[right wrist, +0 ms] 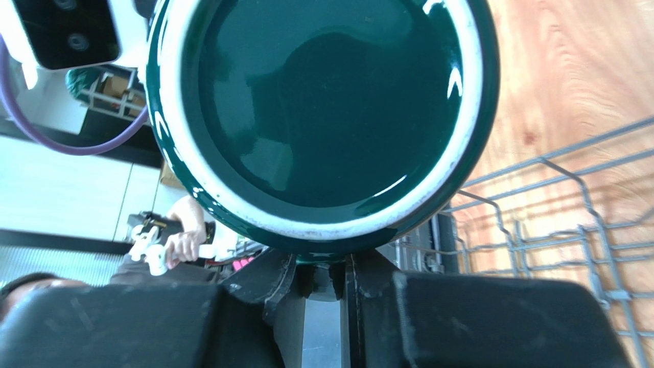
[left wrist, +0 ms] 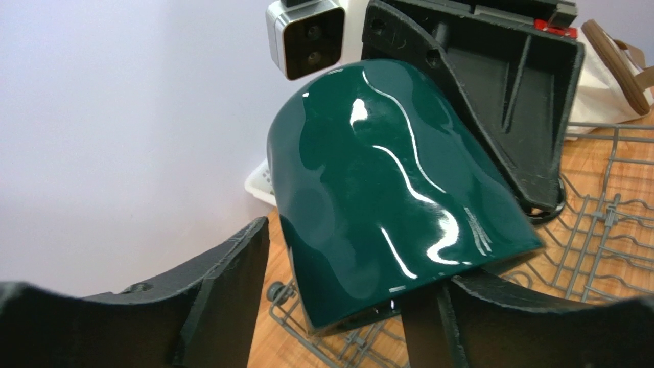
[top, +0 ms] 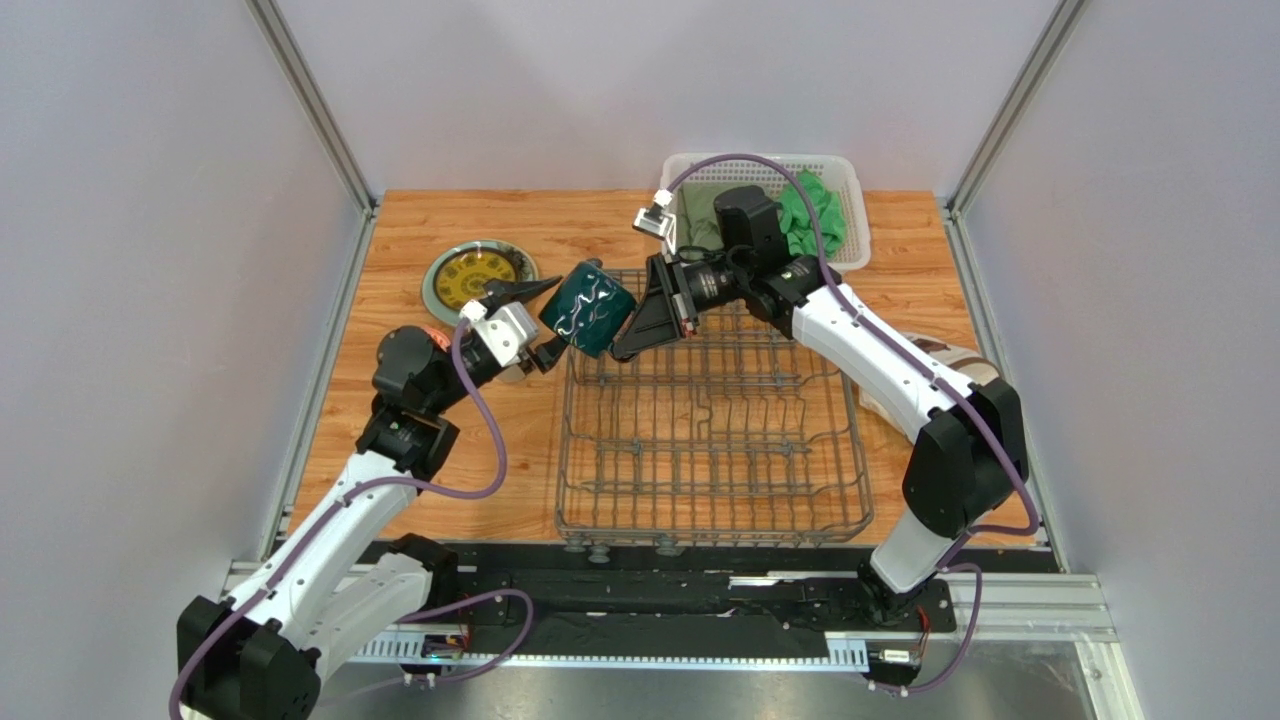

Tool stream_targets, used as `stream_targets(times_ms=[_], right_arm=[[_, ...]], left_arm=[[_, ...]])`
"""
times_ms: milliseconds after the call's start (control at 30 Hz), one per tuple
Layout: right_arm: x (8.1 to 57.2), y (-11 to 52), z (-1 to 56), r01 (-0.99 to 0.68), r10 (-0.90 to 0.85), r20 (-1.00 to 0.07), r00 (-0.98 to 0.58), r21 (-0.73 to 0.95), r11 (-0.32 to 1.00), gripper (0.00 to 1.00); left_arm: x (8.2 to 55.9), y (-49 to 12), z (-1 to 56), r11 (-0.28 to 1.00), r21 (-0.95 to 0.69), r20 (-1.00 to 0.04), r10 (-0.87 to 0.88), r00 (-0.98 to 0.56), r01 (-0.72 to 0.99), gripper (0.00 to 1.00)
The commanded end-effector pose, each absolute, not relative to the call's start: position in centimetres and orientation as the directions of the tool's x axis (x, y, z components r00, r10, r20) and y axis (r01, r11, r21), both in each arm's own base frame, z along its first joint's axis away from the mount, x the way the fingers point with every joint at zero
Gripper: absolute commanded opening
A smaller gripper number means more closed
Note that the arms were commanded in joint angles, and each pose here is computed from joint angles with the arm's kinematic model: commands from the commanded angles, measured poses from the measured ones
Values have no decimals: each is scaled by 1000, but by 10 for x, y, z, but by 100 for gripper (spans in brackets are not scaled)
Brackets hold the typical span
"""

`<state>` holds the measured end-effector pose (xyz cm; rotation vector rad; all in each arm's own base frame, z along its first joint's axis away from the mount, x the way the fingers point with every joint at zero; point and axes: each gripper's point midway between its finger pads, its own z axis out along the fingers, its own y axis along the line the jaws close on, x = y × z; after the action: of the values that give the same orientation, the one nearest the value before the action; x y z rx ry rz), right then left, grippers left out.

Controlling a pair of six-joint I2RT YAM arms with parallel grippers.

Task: Unload the mixed dishes from the dish rack
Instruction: Place the cup at the center of the board.

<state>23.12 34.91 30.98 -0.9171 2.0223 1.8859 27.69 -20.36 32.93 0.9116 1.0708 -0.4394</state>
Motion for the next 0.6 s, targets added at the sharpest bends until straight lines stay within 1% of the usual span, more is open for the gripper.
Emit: stream_targets(times_ms=[0, 33, 67, 133, 167, 267, 333, 367, 400, 433, 533, 567], right_arm=[[212, 349, 345, -641, -280, -657, -700, 751, -158, 0], [210, 349, 347, -640, -283, -658, -698, 750, -165, 0], [208, 349, 348, -636, -284, -654, -701, 754, -167, 0], [207, 349, 348, -637, -285, -657, -698, 751, -174, 0], [207, 349, 347, -633, -287, -654, -700, 754, -173, 0], [207, 349, 345, -630, -288, -650, -703, 757, -172, 0], [207, 350, 343, -629, -291, -649, -703, 758, -172, 0], [208, 350, 342, -627, -292, -646, -706, 761, -168, 0], [209, 350, 341, -629, -290, -647, -705, 760, -166, 1], [210, 351, 340, -628, -290, -646, -706, 761, -165, 2], [211, 351, 337, -628, -292, -644, -707, 762, -159, 13], [211, 352, 336, -632, -292, -648, -704, 758, -158, 21]], left_arm=[[277, -206, 354, 602, 435, -860, 57, 507, 670, 60], [278, -206, 354, 607, 431, -861, 56, 505, 667, 58], [278, -206, 353, 606, 431, -861, 57, 505, 668, 50], [278, -206, 354, 611, 427, -862, 54, 503, 666, 40], [277, -206, 355, 612, 424, -863, 50, 502, 667, 30], [277, -203, 356, 623, 420, -863, 49, 503, 660, 19], [276, -202, 356, 629, 418, -862, 48, 505, 655, 14], [275, -202, 356, 629, 416, -863, 46, 503, 657, 6], [275, -201, 357, 631, 413, -865, 44, 500, 657, 2], [275, -201, 357, 633, 410, -865, 42, 499, 657, 0], [277, -200, 356, 643, 401, -871, 47, 488, 652, 0], [278, -198, 355, 649, 395, -876, 53, 480, 650, 0]])
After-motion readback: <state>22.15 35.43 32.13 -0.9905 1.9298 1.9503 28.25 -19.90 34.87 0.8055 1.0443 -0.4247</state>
